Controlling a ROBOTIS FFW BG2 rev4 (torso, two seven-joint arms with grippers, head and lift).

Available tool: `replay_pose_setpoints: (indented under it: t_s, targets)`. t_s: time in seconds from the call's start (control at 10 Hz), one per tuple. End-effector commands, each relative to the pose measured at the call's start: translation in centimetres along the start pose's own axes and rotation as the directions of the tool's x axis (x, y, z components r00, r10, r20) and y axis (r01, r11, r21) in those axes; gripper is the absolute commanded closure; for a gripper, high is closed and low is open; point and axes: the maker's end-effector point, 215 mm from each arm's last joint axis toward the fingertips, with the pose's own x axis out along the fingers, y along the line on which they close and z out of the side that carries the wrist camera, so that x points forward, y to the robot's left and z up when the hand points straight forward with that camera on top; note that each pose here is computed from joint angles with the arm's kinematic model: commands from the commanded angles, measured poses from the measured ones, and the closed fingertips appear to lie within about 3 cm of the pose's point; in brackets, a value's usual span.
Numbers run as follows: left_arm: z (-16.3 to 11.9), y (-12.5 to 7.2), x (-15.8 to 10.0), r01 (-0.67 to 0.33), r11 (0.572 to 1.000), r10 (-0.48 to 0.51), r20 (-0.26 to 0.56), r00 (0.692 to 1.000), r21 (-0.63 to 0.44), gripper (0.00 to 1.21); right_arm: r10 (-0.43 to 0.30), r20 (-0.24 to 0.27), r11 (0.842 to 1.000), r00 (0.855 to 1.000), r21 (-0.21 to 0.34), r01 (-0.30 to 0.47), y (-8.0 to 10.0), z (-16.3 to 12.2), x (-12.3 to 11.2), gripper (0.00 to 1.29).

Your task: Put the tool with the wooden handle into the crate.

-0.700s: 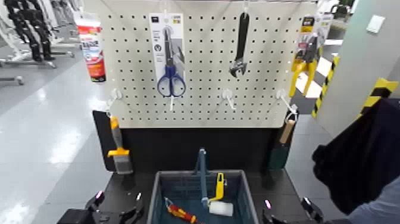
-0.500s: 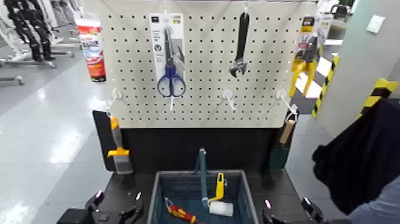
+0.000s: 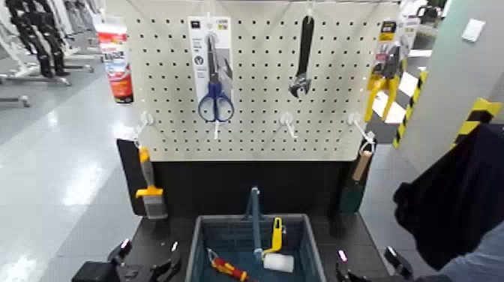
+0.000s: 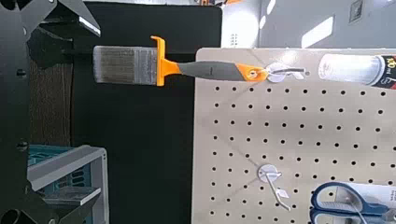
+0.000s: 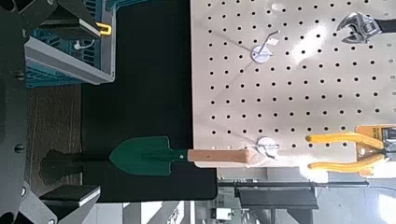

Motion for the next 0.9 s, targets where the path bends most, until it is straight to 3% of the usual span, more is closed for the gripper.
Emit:
replay_pose_setpoints:
  t_s: [0.1, 0.6, 0.9]
  targets:
    - [-0.2, -0.2, 0.1, 0.006, 1.0, -0.006, -0.005, 1.0, -0.004, 0.12, -0.007, 0.007, 1.0, 1.0, -0.027, 0.007, -3.1, 1.2, 0.0, 0.14]
    - [-0.3, -0.6, 0.2, 0.021, 1.0, -0.021, -0.01, 1.0, -0.014, 0.12, 0.081, -0.052, 0.993, 0.995, -0.078, -0.085, -9.0, 2.9, 2.2, 0.14]
    - [-0.3, -0.7, 0.2, 0.025, 1.0, -0.025, -0.009, 1.0, -0.019, 0.12, 0.146, -0.069, 0.983, 0.987, -0.098, -0.152, -10.0, 4.1, 4.5, 0.14]
